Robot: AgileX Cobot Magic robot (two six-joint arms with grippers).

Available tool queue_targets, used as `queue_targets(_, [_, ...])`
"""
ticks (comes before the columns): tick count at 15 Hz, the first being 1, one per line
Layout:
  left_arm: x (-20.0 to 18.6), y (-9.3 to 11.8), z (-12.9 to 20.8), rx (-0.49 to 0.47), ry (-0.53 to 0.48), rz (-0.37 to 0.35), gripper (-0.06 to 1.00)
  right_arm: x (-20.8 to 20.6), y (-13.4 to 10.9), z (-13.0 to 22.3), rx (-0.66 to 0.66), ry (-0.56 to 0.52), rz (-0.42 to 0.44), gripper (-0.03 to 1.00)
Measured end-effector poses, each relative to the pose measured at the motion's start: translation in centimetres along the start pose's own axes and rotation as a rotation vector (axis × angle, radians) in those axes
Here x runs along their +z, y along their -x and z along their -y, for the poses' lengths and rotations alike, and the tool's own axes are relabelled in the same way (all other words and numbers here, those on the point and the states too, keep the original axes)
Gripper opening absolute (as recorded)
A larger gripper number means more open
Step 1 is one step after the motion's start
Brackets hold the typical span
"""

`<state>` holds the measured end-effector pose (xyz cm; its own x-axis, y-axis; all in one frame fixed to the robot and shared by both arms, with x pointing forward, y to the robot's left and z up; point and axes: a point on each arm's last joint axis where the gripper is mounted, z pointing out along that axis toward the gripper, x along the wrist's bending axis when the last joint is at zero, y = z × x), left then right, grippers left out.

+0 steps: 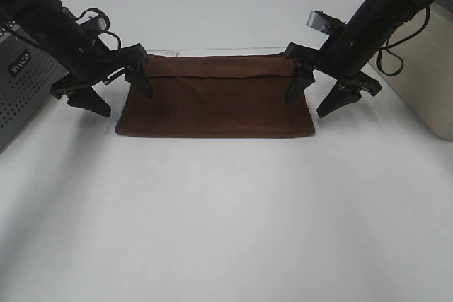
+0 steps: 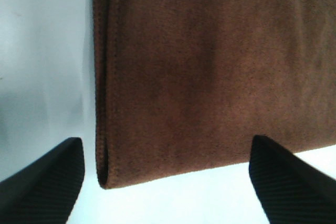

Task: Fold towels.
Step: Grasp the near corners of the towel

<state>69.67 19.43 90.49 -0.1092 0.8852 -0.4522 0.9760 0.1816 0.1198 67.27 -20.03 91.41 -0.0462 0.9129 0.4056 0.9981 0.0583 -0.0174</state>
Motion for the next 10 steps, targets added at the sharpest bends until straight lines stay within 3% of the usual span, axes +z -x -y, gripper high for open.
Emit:
queue_targets(5, [2.0, -0.9, 0.0, -0.029, -0.014, -0.005, 0.78, 2.4, 1.1, -0.7, -0.025, 0.018, 0.006, 0.64])
queue_targets(10, [3.0, -1.0, 0.1, -0.069, -0.020, 0.025, 0.73, 3.7, 1.2, -1.1, -0.039, 0.027, -0.046, 0.62])
